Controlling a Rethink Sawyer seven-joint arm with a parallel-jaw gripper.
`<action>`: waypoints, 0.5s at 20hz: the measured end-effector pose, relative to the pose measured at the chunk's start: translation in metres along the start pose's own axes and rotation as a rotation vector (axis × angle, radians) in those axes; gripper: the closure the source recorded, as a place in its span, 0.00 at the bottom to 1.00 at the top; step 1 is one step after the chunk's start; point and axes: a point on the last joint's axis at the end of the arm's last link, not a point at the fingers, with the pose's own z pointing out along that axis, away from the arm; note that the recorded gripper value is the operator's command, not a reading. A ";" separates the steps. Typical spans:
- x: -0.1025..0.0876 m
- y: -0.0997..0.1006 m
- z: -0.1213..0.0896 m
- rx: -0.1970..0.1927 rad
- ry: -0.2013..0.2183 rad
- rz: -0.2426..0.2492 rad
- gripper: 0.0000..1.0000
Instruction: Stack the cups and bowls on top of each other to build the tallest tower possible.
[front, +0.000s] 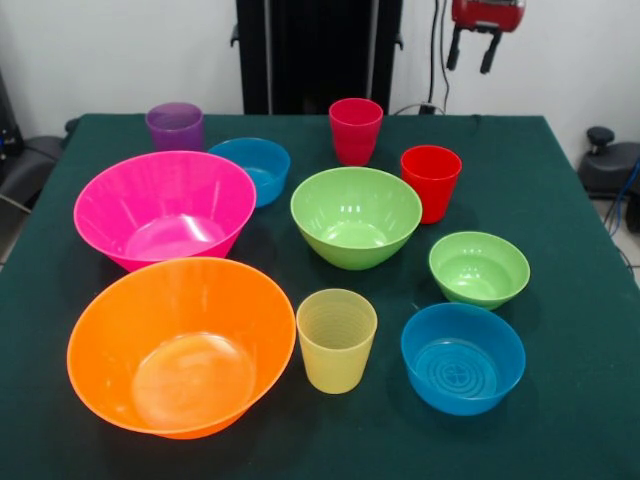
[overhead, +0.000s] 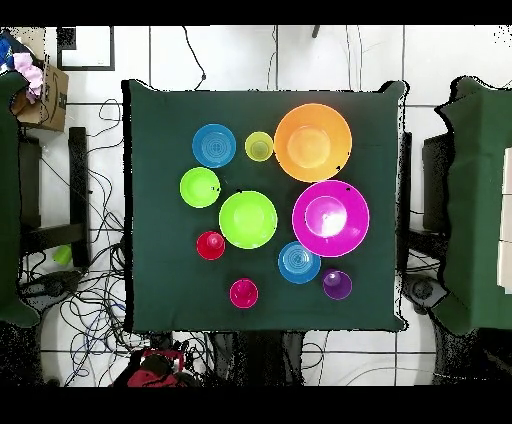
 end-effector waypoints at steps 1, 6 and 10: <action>0.001 -0.001 0.001 0.001 0.000 0.004 0.00; 0.008 -0.004 0.007 0.006 -0.002 0.027 0.00; 0.017 -0.006 0.010 0.015 0.004 0.023 0.00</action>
